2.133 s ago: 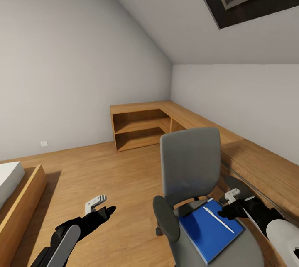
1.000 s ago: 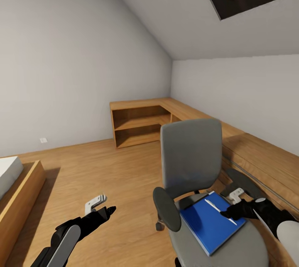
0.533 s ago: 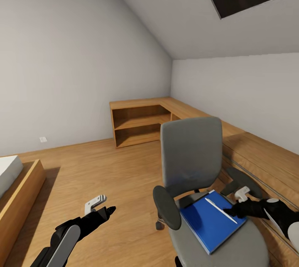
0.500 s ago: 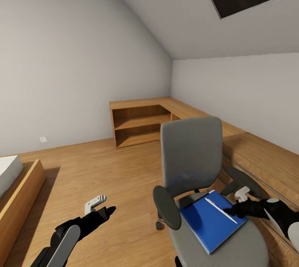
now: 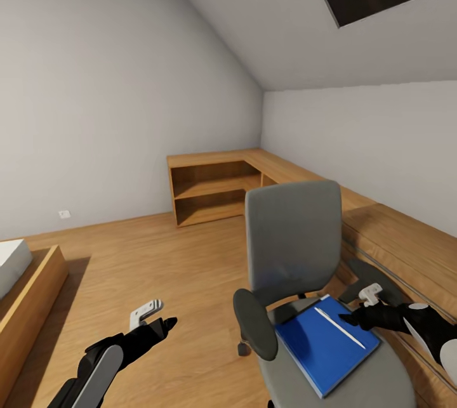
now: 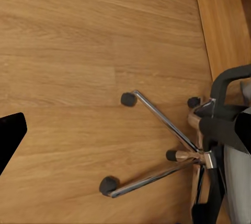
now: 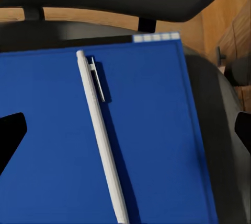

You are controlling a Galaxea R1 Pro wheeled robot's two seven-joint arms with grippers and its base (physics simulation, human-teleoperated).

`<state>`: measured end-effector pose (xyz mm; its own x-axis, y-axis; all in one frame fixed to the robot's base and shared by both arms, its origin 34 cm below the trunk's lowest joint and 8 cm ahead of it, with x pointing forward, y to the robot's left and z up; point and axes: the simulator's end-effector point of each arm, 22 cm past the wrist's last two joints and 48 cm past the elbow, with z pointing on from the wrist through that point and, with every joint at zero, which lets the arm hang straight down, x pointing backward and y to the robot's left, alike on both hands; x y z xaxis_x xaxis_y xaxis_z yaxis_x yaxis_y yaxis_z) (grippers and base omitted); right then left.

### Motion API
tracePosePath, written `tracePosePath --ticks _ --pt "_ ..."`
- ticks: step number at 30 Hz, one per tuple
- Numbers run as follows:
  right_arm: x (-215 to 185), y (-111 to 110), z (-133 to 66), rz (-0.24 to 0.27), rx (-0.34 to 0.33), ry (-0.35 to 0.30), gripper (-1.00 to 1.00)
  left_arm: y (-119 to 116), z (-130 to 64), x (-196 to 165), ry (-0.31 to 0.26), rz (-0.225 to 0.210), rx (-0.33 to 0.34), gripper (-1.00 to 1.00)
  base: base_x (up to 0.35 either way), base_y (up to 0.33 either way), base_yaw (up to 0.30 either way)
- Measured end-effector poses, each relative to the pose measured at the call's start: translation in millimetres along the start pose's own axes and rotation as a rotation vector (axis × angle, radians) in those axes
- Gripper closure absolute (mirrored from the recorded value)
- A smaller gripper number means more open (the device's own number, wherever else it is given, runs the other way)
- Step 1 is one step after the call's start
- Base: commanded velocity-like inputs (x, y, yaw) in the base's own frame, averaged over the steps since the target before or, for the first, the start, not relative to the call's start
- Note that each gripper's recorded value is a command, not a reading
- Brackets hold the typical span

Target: In the bedroom, organize the workspace by keeping the computer under the desk, ensuring the monitor is on the desk, placing the keyboard on the desk next to the monitor, placing the mouse on the desk next to the keyboard, moving the folder from the swivel chair onto the desk next to the mouse, stacking the notebook on top of the folder with the pen on top of the notebook, and positioning the swivel chair next to the desk.

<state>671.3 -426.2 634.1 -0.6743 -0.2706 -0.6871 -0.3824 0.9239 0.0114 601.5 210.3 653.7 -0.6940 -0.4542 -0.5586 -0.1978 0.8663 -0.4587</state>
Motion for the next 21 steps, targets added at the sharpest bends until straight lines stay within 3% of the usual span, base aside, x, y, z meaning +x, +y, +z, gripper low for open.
tracePosePath --ticks 7,13,21 --pt "-0.3 4.0 2.5 -0.002 -0.007 0.001 -1.00 -4.9 2.4 8.7 0.019 0.012 0.006 -1.00 0.052 -0.009 0.000" --pt "-0.7 6.7 4.0 -0.001 -0.011 0.000 -1.00 -16.2 6.9 29.8 0.060 0.057 0.017 -1.00 0.014 -0.005 0.000" --pt "-1.6 9.0 4.9 -0.002 -0.016 -0.002 -1.00 -16.9 9.0 38.5 0.077 0.069 0.015 -1.00 0.156 -0.051 0.000"
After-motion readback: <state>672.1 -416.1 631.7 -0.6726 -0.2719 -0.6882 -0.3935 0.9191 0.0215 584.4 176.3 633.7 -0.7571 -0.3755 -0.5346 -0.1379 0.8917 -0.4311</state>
